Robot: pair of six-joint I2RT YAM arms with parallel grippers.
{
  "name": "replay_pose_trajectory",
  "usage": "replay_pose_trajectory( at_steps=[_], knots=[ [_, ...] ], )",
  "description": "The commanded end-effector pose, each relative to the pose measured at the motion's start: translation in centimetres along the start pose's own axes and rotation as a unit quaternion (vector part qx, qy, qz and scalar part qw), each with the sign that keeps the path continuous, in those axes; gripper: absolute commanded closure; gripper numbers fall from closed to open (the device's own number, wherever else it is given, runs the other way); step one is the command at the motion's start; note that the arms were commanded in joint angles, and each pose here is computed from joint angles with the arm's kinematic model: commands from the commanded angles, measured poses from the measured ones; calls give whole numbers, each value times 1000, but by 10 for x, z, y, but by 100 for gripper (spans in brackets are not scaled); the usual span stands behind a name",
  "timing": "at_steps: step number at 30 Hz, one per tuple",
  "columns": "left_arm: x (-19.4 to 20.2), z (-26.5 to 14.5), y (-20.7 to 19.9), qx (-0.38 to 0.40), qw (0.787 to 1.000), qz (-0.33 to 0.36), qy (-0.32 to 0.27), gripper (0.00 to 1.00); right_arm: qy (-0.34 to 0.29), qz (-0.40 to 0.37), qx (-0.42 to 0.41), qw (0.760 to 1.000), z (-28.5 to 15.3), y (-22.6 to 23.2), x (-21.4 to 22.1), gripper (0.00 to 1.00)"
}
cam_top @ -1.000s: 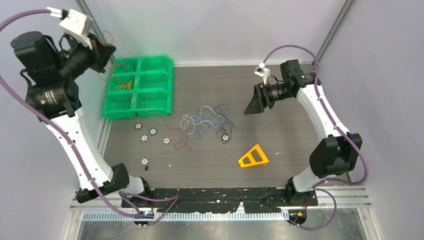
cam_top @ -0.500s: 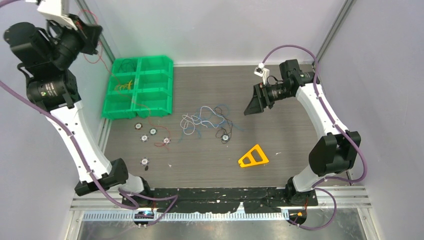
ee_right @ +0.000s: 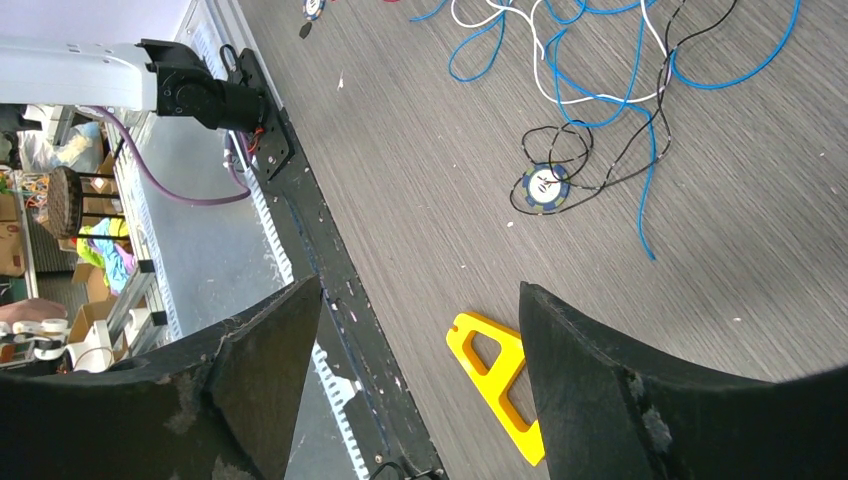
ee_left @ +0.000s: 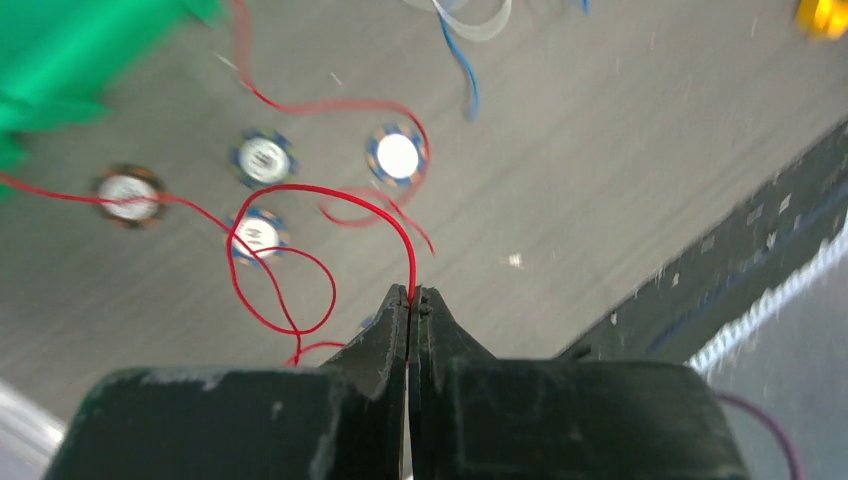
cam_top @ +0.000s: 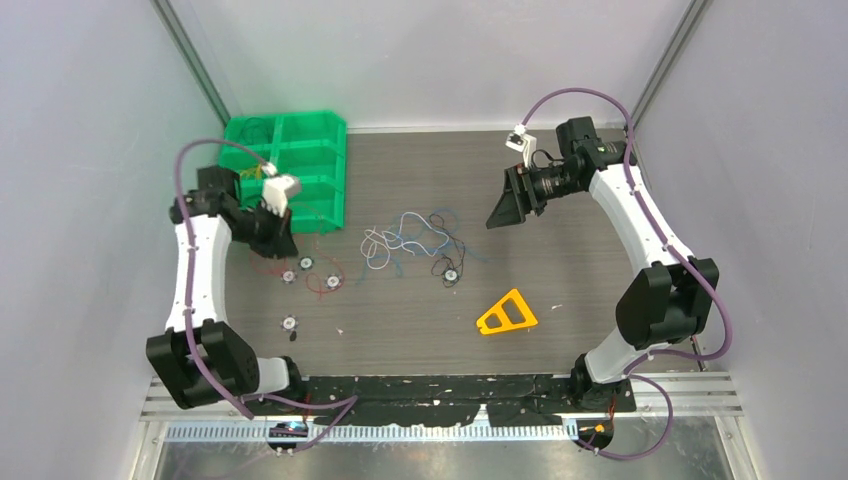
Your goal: Untangle the cables
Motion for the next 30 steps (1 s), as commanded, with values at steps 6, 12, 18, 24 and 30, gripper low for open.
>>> replay_pose_trajectory(
  at_steps=[6, 12, 18, 24, 30],
  knots=[
    [48, 63, 4, 50, 988, 124, 83, 100, -5, -10, -4, 1000, 0, 4, -3, 22],
    [62, 97, 16, 80, 966, 207, 133, 79, 2, -4, -2, 1000, 2, 2, 4, 22],
    [75, 119, 23, 105, 939, 277, 173, 46, 3, 0, 3, 1000, 1, 1, 5, 22],
    [81, 131, 27, 116, 925, 310, 189, 2, 5, 2, 9, 1000, 1, 0, 10, 22],
    [93, 150, 32, 86, 913, 338, 210, 1, 7, 3, 13, 1000, 1, -1, 11, 22]
  ],
)
Point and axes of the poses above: each gripper's point midway between its finger pads, its own z axis out along the fingers, its own y axis along the line the jaws close on, x = y × z, the point moved 1 cm from there along -z, back along the fingers, and after that the axes turned 5 degrees about z, right-handed, at the moved point
